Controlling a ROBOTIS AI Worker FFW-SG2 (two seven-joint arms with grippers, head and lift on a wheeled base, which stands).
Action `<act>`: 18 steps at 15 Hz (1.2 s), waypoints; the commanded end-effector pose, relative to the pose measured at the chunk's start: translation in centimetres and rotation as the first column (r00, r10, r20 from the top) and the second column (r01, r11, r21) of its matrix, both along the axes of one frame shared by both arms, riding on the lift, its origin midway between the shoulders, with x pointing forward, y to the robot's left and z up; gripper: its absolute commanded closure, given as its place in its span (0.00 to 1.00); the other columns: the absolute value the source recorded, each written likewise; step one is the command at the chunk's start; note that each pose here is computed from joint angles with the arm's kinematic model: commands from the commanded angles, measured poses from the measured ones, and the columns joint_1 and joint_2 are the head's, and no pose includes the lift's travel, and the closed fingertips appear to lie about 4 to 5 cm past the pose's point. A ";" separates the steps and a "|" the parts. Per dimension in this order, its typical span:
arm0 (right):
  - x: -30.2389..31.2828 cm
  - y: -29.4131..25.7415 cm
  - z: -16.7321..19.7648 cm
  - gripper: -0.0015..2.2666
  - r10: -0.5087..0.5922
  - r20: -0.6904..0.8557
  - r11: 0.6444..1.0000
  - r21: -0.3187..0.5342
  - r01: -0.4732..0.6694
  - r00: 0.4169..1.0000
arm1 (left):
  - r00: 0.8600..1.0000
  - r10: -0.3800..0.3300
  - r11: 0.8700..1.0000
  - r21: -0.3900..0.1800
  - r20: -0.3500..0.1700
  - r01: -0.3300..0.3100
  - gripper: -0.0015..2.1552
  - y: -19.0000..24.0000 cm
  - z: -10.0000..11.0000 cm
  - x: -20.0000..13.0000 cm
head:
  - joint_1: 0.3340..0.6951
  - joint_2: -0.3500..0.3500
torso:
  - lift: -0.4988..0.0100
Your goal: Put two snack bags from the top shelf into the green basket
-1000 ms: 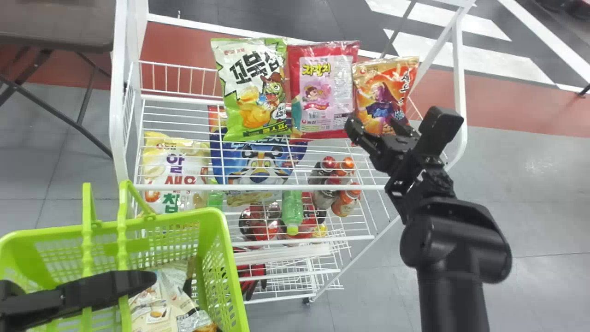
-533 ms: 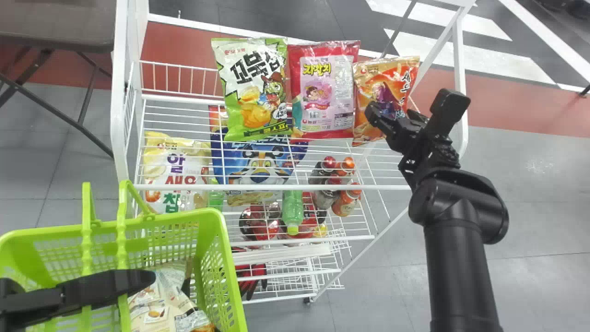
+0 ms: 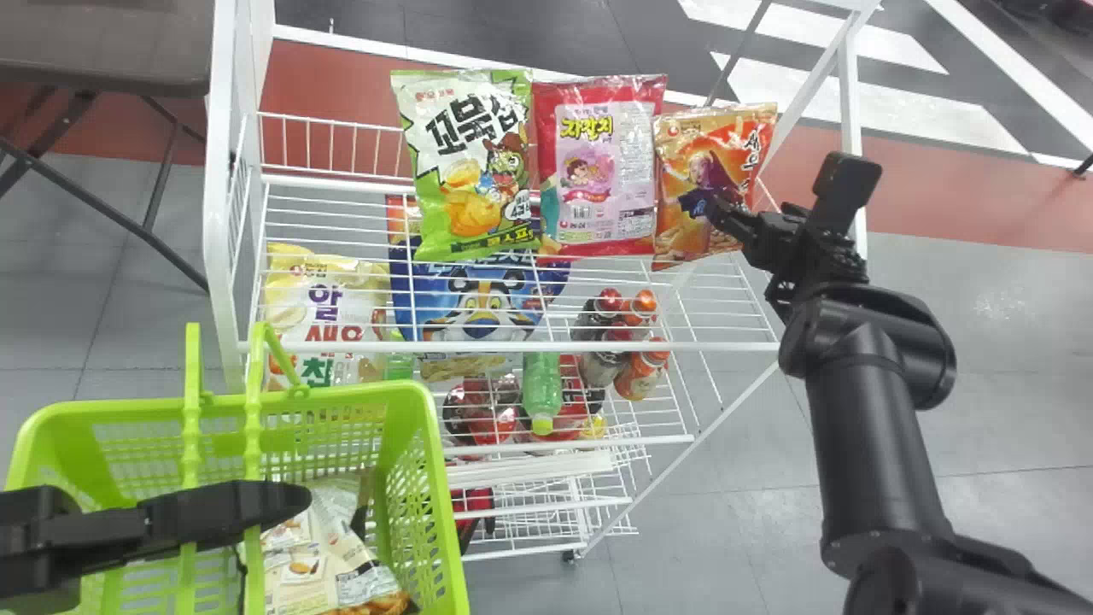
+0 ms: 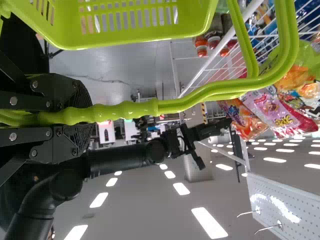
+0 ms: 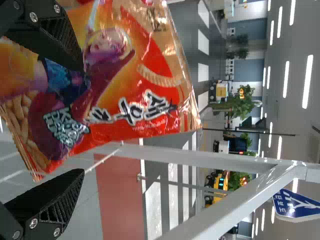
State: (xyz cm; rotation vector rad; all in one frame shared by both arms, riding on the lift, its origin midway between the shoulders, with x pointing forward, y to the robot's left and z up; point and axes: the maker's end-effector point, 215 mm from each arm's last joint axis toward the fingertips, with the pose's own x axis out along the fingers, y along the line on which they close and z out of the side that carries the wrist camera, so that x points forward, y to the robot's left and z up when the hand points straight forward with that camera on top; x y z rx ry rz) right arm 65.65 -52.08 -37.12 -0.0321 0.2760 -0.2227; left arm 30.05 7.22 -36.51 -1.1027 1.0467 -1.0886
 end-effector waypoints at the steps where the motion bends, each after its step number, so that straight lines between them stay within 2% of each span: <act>1: 1.8 1.8 -0.6 0.03 0.048 -0.035 0.998 -0.027 -0.049 0.998 | 1.000 -0.005 1.000 0.000 -0.003 0.005 0.99 0.0 0.0 -0.1 | 1.00 0.00 | 0.98; 4: 3.4 3.1 -0.3 0.03 0.088 -0.039 0.993 -0.074 -0.091 0.995 | 1.000 -0.004 1.000 0.003 -0.001 0.004 0.99 0.1 0.0 0.0 | 1.00 0.00 | 0.98; 5: 3.6 3.3 -0.5 0.06 0.096 -0.050 0.991 -0.085 -0.100 0.994 | 1.000 -0.004 1.000 0.004 -0.001 0.004 0.99 0.1 0.0 -0.1 | 1.00 0.00 | 0.98; 6: 3.8 3.4 -0.4 0.14 0.100 -0.055 0.991 -0.089 -0.104 0.993 | 1.000 -0.005 1.000 0.001 -0.002 0.005 0.99 0.1 0.0 -0.2 | 1.00 0.00 | 0.98; 7: 3.8 3.1 -0.2 0.30 0.100 -0.057 0.990 -0.093 -0.105 0.993 | 1.000 -0.005 1.000 0.002 -0.004 0.005 0.99 0.1 -0.1 -0.3 | 1.00 0.00 | 0.98; 8: 3.8 3.2 -0.3 0.51 0.100 -0.060 0.990 -0.093 -0.106 0.993 | 1.000 -0.003 1.000 0.001 -0.003 0.003 0.99 0.2 0.0 -0.2 | 1.00 0.00 | 0.98; 9: 3.6 2.9 -0.6 0.81 0.094 -0.070 0.991 -0.087 -0.100 0.993 | 1.000 -0.003 1.000 0.003 -0.003 0.003 0.99 0.3 0.0 -0.2 | 1.00 0.00 | 0.98; 10: 3.6 2.8 -0.7 0.98 0.090 -0.071 0.991 -0.088 -0.096 0.993 | 1.000 -0.003 1.000 0.003 -0.004 0.003 0.99 0.3 -0.1 -0.3 | 1.00 0.00 | 0.98; 14: 1.7 1.4 -1.1 0.99 0.025 -0.079 0.992 -0.123 -0.035 0.997 | 1.000 -0.002 1.000 0.005 -0.002 0.002 0.99 0.3 -0.1 -0.2 | 1.00 0.00 | 0.98; 18: -0.4 1.4 0.3 0.99 -0.018 -0.100 0.993 -0.120 0.006 0.995 | 1.000 0.001 1.000 0.009 -0.003 -0.001 0.99 0.6 -0.1 -0.3 | 1.00 0.00 | 0.98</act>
